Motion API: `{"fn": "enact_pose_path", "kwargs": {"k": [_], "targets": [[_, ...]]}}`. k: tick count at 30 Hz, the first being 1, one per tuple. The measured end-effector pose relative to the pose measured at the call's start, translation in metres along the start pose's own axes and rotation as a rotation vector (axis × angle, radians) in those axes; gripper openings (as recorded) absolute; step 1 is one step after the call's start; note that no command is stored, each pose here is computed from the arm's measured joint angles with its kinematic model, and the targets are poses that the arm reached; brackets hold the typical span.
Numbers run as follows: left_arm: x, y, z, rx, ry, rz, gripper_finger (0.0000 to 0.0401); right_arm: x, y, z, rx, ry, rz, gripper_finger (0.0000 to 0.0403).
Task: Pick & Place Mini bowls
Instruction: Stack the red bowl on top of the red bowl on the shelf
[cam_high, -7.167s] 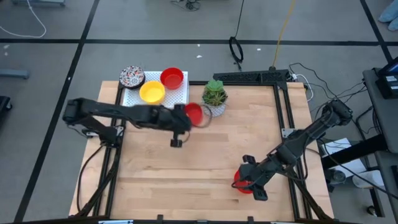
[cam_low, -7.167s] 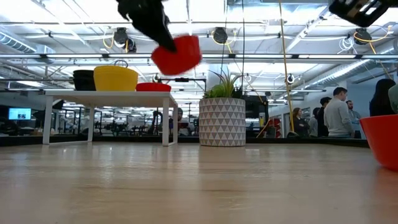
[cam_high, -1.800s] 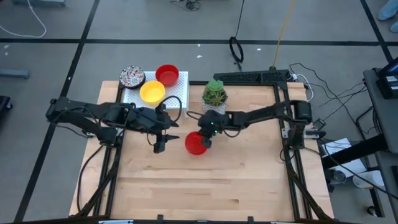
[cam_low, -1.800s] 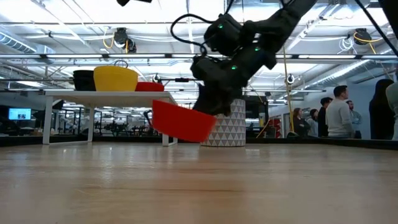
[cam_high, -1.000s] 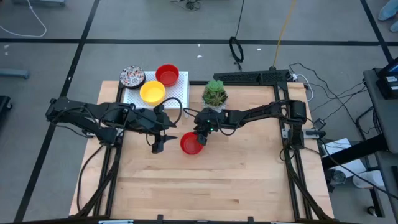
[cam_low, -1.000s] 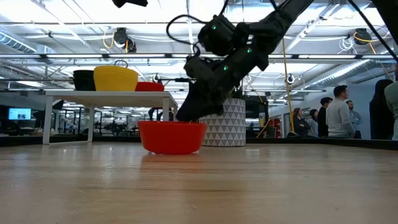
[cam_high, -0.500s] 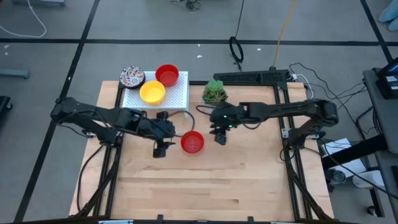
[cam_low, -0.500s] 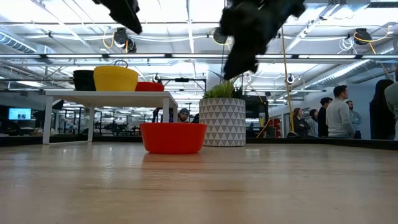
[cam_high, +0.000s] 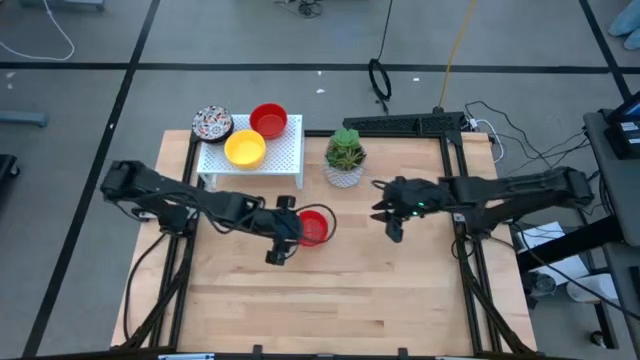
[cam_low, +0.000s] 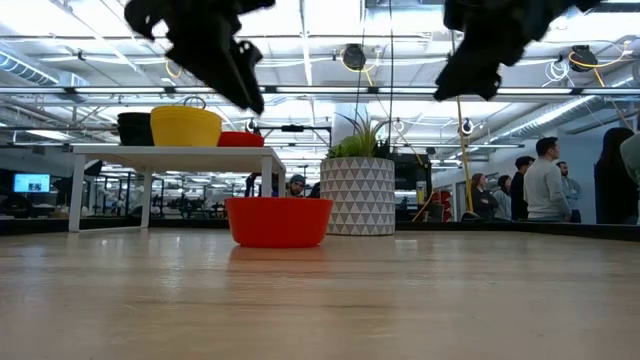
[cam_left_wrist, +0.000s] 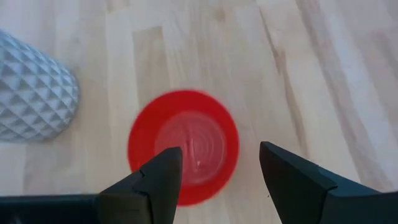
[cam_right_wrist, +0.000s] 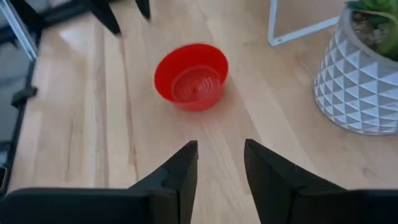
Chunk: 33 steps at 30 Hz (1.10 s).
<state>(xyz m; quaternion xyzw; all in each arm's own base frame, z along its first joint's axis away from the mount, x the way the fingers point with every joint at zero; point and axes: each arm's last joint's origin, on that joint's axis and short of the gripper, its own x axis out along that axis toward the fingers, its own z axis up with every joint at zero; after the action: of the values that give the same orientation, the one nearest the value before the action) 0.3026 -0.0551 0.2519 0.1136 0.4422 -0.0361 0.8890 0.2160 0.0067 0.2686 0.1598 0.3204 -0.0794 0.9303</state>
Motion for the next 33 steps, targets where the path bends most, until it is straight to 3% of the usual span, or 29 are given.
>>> {"fn": "enact_pose_path", "kwargs": {"k": [9, 18, 27, 33], "targets": [[0.058, -0.010, -0.012, 0.018, 0.131, -0.020, 0.0218, -0.015, -0.016, -0.055, 0.068, -0.237, 0.111, 0.0117], [0.096, -0.017, -0.023, 0.021, 0.208, -0.039, 0.0218, -0.025, -0.025, -0.083, 0.006, -0.427, 0.208, 0.0117], [0.108, -0.019, -0.026, 0.020, 0.223, -0.038, 0.0213, -0.024, -0.034, -0.104, -0.073, -0.570, 0.074, 0.0116], [0.108, -0.018, -0.027, 0.022, 0.224, -0.038, 0.0145, -0.019, -0.039, -0.118, -0.082, -0.592, -0.004, 0.0116]]}}
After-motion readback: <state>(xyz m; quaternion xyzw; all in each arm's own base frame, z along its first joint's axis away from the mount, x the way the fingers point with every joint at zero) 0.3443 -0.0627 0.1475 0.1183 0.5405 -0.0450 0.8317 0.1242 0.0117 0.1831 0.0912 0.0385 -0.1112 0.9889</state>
